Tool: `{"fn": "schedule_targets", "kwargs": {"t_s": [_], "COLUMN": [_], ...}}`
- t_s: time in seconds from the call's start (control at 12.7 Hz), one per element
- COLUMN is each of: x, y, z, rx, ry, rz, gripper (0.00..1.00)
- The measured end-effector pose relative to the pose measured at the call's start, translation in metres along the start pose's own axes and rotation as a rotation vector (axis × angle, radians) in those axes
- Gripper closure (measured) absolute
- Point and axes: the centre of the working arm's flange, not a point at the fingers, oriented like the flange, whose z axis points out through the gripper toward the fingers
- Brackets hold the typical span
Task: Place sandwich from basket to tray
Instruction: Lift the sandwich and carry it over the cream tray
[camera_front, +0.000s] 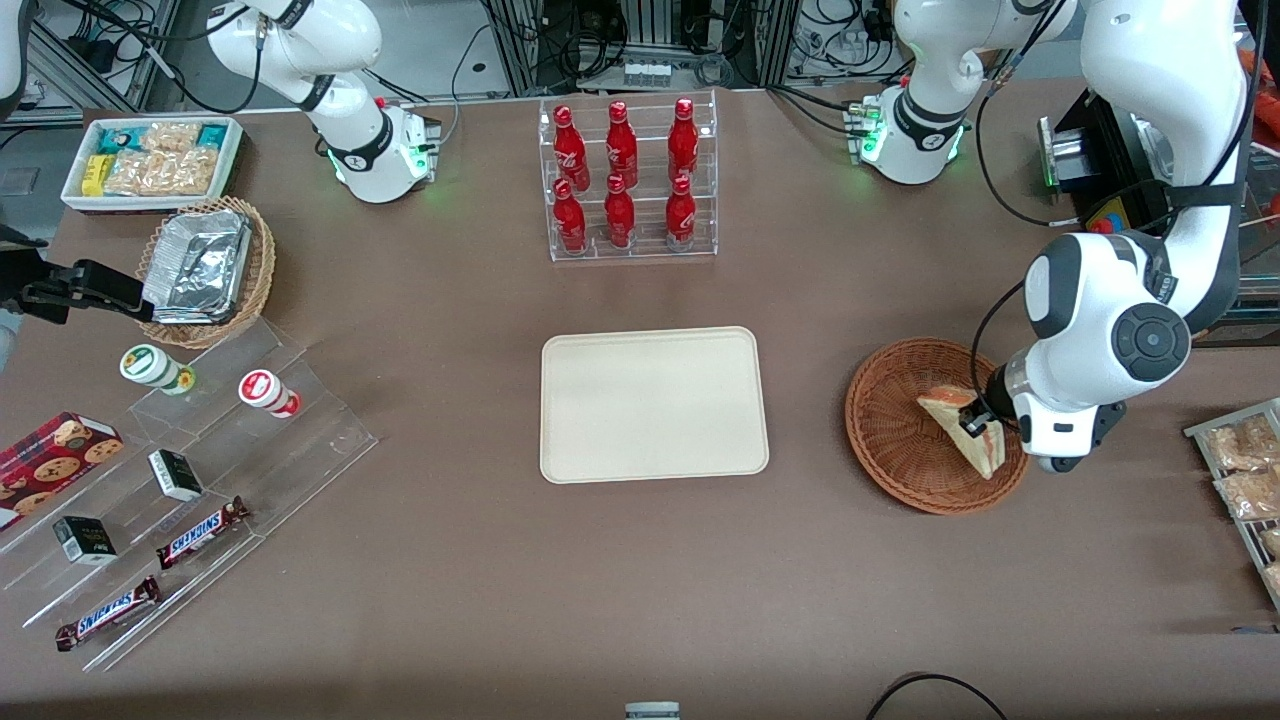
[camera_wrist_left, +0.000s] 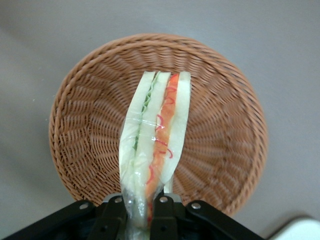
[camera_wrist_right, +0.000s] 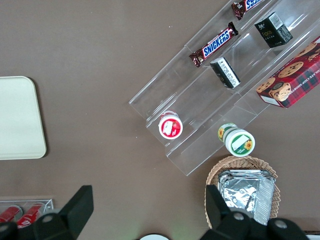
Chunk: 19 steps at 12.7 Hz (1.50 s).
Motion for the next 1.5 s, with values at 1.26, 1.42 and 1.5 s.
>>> {"fn": "schedule_targets", "kwargs": {"t_s": [1.26,1.42,1.5], "x": [-0.238,-0.27,-0.286], "y": [0.271,0.293,0.301], "z": [0.048,0.059,0.066], "rx": [0.037,0.012,0.007], "ry": [-0.001,0.013,0.016], "rz": [0.353,0.343,0.343], "gripper": [0.84,0.84,0.84]}}
